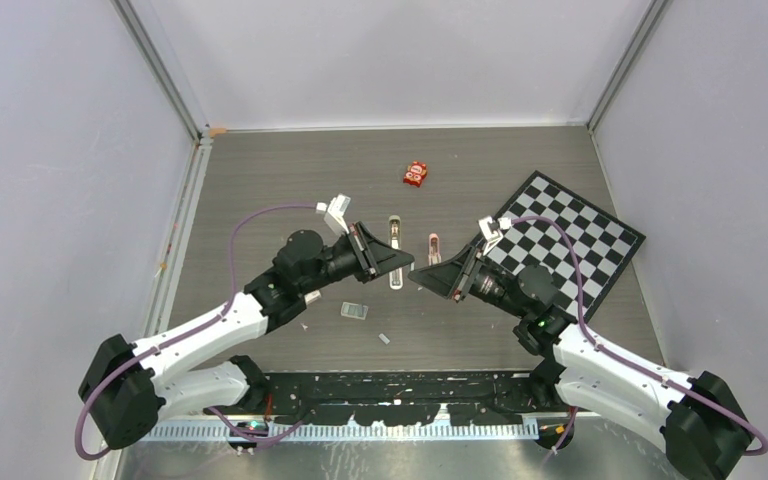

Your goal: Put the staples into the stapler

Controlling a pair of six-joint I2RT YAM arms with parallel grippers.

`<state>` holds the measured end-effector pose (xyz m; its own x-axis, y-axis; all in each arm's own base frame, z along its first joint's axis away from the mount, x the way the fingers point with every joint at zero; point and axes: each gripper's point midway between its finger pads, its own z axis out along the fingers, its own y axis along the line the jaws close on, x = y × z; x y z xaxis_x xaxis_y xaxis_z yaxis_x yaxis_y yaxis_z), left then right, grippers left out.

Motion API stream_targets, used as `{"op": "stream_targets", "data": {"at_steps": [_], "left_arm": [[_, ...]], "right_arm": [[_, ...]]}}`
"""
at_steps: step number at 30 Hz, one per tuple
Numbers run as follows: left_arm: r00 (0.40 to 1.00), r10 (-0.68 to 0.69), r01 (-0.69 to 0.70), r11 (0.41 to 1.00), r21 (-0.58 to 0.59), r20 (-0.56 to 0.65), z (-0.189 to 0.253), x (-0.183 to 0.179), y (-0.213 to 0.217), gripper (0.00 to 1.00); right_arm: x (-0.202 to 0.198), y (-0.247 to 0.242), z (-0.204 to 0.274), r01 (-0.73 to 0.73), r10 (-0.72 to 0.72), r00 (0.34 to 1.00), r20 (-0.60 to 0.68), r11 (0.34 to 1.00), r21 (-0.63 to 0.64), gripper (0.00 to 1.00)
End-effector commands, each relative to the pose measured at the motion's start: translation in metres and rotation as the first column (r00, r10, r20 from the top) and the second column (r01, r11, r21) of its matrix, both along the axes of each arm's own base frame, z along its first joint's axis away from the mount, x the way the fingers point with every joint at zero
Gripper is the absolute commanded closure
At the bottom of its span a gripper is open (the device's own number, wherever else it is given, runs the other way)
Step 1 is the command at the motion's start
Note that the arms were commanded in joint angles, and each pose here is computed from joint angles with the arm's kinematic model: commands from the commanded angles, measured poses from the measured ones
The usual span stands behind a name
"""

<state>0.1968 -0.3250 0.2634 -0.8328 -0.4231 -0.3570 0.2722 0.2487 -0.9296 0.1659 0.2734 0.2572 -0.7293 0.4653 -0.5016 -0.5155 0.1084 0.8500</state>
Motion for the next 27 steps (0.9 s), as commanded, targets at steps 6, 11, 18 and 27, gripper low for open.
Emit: {"op": "stream_targets", "data": {"at_steps": [6, 11, 18, 27], "left_arm": [[0.999, -0.02, 0.024, 0.993, -0.114, 0.04, 0.0221, -0.0053, -0.0004, 0.84], [0.999, -0.025, 0.031, 0.99, -0.138, 0.043, 0.024, -0.0058, -0.0015, 0.84], [0.999, -0.019, 0.025, 0.988, -0.151, 0.04, 0.0234, -0.0066, 0.0001, 0.84], [0.999, -0.019, 0.025, 0.989, -0.149, 0.047, 0.021, -0.0071, 0.0007, 0.82]], "right_arm": [[-0.0029, -0.0006, 0.0283, -0.01, 0.004, 0.998, 0.069, 0.995, 0.095, 0.57], [-0.0028, 0.0012, 0.0299, -0.021, 0.014, 0.998, 0.065, 0.994, 0.108, 0.58], [-0.0013, -0.0001, 0.031, -0.01, 0.002, 0.998, 0.066, 0.993, 0.119, 0.63], [-0.0012, -0.0029, 0.0312, 0.004, -0.014, 0.997, 0.077, 0.992, 0.126, 0.71]]}}
